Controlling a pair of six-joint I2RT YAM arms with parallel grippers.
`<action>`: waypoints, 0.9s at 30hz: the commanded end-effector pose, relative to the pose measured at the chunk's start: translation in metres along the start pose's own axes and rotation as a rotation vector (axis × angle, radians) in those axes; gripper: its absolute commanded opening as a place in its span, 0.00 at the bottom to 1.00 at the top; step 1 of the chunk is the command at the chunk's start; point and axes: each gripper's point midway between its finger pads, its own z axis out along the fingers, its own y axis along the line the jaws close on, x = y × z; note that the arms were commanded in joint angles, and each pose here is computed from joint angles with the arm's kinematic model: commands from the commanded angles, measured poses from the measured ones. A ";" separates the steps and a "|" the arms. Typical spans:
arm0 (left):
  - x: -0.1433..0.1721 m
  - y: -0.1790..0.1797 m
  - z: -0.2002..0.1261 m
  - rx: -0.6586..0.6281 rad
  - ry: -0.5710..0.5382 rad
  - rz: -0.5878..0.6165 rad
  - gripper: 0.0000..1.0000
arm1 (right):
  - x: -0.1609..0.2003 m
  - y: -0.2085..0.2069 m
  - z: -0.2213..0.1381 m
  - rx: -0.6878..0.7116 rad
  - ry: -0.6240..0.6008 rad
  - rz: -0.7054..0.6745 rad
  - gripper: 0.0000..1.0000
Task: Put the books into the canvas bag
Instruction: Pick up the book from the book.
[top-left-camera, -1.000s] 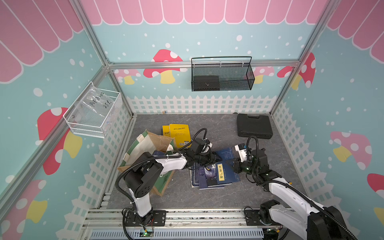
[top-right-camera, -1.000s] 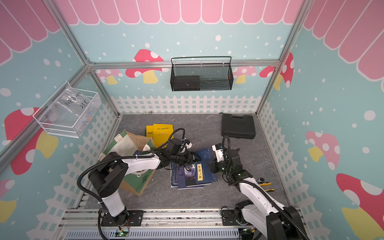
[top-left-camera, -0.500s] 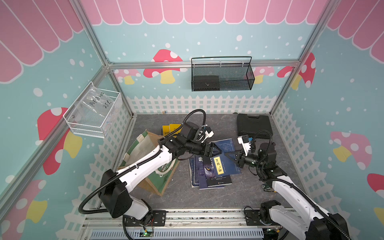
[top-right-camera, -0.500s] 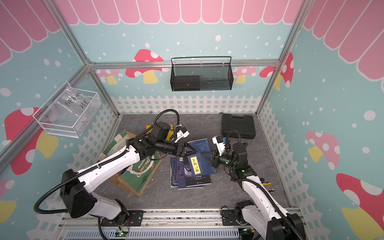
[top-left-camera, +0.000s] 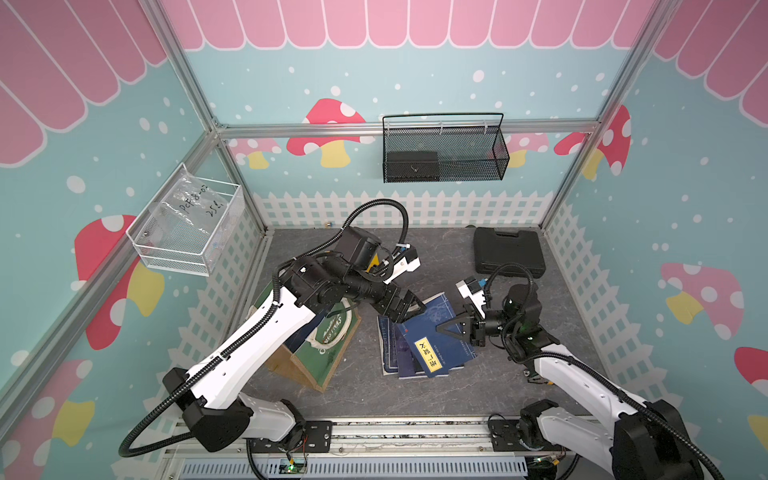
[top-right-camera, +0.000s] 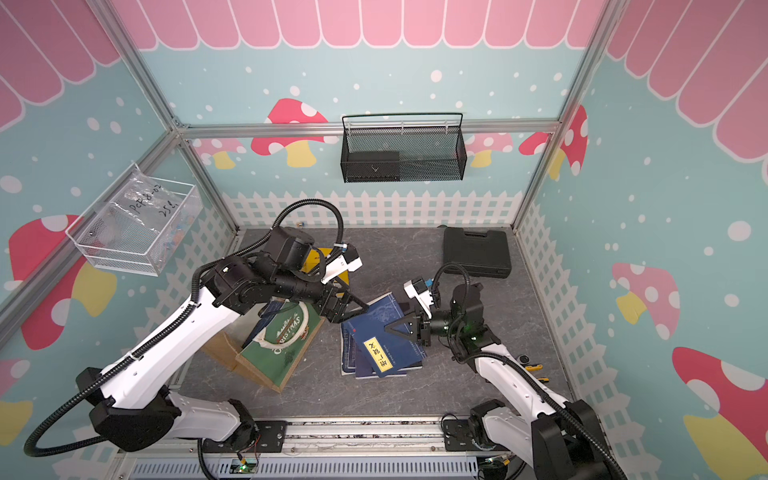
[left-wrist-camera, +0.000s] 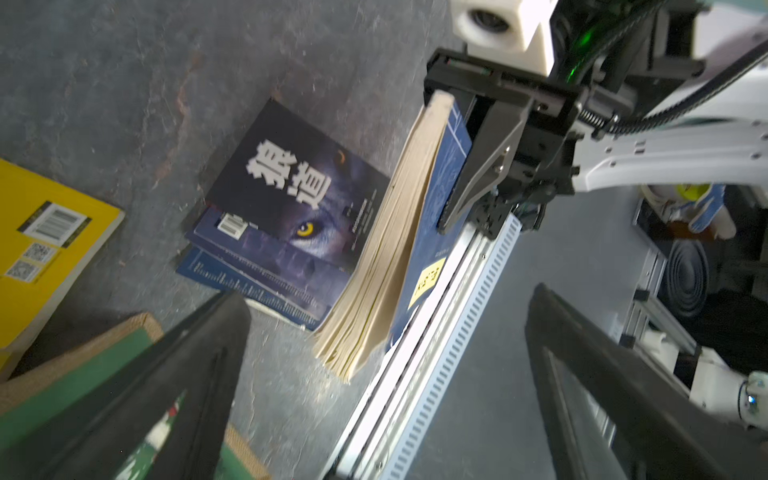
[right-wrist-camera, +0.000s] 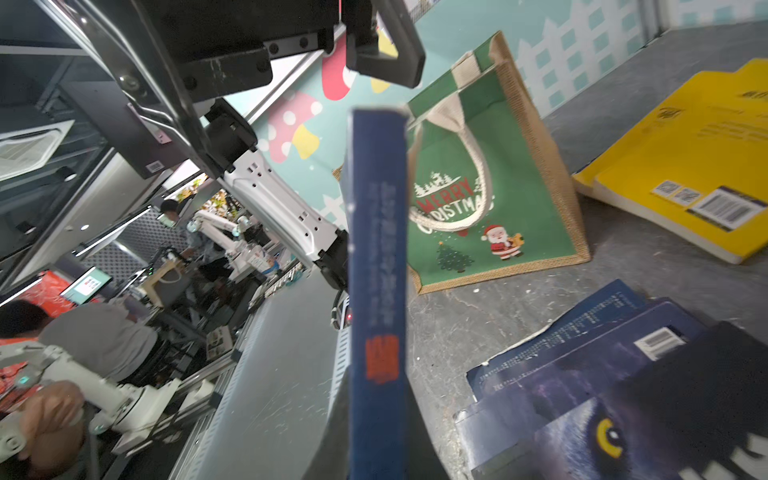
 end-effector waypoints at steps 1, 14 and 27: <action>0.023 -0.001 0.010 -0.028 0.142 0.090 0.98 | -0.013 0.018 0.009 -0.071 0.026 -0.091 0.00; 0.033 -0.004 0.025 -0.046 0.250 0.116 0.00 | -0.014 0.006 0.023 -0.048 0.065 -0.088 0.13; -0.022 0.074 -0.119 -0.432 -0.319 -0.372 0.00 | -0.023 -0.053 0.003 0.306 0.005 -0.066 0.94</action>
